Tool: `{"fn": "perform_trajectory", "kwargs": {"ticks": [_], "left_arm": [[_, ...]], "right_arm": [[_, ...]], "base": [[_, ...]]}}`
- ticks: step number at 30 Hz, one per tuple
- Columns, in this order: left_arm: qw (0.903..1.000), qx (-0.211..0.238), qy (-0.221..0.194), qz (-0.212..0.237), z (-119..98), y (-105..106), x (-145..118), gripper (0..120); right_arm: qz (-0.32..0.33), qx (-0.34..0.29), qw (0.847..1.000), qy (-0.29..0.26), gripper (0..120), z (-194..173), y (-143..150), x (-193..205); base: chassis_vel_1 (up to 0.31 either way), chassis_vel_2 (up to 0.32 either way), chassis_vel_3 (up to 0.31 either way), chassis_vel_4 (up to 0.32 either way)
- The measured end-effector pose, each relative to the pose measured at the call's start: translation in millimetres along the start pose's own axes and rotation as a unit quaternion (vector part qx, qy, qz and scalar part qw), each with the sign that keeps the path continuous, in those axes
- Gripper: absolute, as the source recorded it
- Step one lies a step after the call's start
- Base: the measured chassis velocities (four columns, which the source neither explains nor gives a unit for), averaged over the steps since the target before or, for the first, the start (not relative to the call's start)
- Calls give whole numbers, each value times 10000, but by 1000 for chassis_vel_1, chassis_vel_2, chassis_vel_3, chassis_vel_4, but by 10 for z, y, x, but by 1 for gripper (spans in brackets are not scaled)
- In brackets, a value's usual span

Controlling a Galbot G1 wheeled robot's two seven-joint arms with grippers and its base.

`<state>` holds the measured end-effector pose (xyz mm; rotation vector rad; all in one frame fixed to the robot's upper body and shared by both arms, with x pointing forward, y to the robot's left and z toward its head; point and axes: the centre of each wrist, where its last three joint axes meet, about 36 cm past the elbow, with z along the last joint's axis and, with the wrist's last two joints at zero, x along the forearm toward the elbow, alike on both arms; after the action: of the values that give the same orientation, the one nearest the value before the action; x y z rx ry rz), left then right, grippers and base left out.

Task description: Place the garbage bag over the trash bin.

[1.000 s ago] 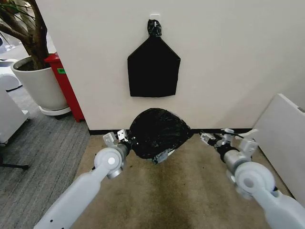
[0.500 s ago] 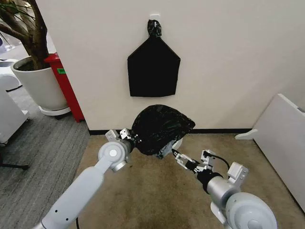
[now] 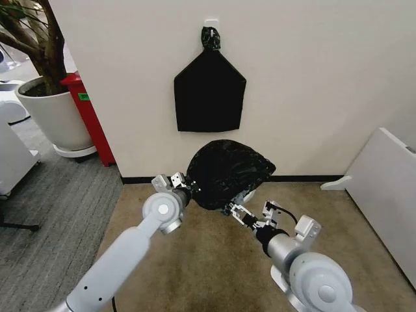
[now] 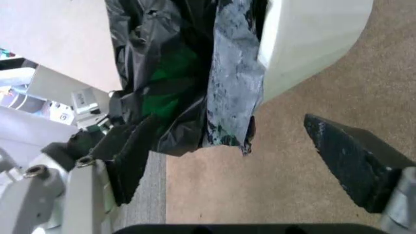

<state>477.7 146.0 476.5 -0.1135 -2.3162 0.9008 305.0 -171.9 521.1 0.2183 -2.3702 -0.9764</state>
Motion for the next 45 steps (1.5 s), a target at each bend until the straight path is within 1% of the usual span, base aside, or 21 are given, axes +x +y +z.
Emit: {"fn": "perform_trajectory", "kwargs": {"ticks": [2,3,6,7,8,9,11,12,14,18,19,20,22,25,29,37,41,43,45], "left_arm": [[10000,-13,-10,21,9,-18,12,0],[10000,-24,-15,51,18,-42,32,0],[10000,-33,-18,69,26,-57,44,0],[10000,-39,-19,74,32,-65,47,0],[10000,-42,-20,76,36,-70,48,0],[10000,-52,-29,80,43,-81,53,0],[9999,-71,-47,81,49,-90,58,0],[9999,-71,-47,81,49,-90,58,0],[9999,-82,-54,79,53,-94,59,0],[9999,-96,-63,62,75,-93,58,0],[9999,-97,-62,60,81,-93,57,0],[9999,-97,-62,60,81,-93,57,0],[9999,-99,-59,66,96,-98,60,0],[9999,-101,-51,78,111,-110,62,0],[9999,-106,-55,79,113,-116,61,0],[9999,-113,-74,100,110,-129,73,0],[9998,-103,-74,159,112,-159,111,0],[9998,-101,-73,165,111,-161,115,0],[9998,-82,-66,191,101,-174,141,0]], "right_arm": [[25,-35,10000,6,77,-3,-3,-16],[81,-83,9999,20,72,-4,-11,-36],[129,-125,9998,26,69,-4,-16,-51],[149,-149,9998,29,64,-3,-17,-56],[157,-159,9997,28,63,-2,-16,-57],[175,-169,9997,26,55,-2,-15,-57],[186,-177,9997,24,47,0,-15,-45],[186,-177,9997,24,47,0,-15,-45],[188,-182,9997,25,41,2,-16,-32],[200,-196,9996,36,23,16,-24,6],[198,-198,9996,40,19,20,-25,9],[198,-198,9996,40,19,20,-25,9],[179,-209,9996,42,10,26,-25,10],[131,-214,9997,31,0,32,-21,-7],[132,-201,9997,26,0,35,-15,-10],[549,-70,9984,118,0,83,-79,-30],[924,7,9957,116,0,140,-208,-171],[949,10,9954,113,0,144,-218,-183],[1127,35,9936,91,0,174,-313,-288]], "base": [[0,0,0,0],[0,0,0,0],[0,0,0,0],[0,0,0,0],[0,0,0,0],[0,0,0,0],[0,0,0,0],[0,0,0,0],[0,0,0,0],[0,0,0,0],[0,0,0,0],[0,0,0,0],[0,0,0,0],[0,0,0,0],[0,0,0,0],[0,0,0,0],[0,0,0,0],[0,0,0,0],[0,0,0,0]]}}
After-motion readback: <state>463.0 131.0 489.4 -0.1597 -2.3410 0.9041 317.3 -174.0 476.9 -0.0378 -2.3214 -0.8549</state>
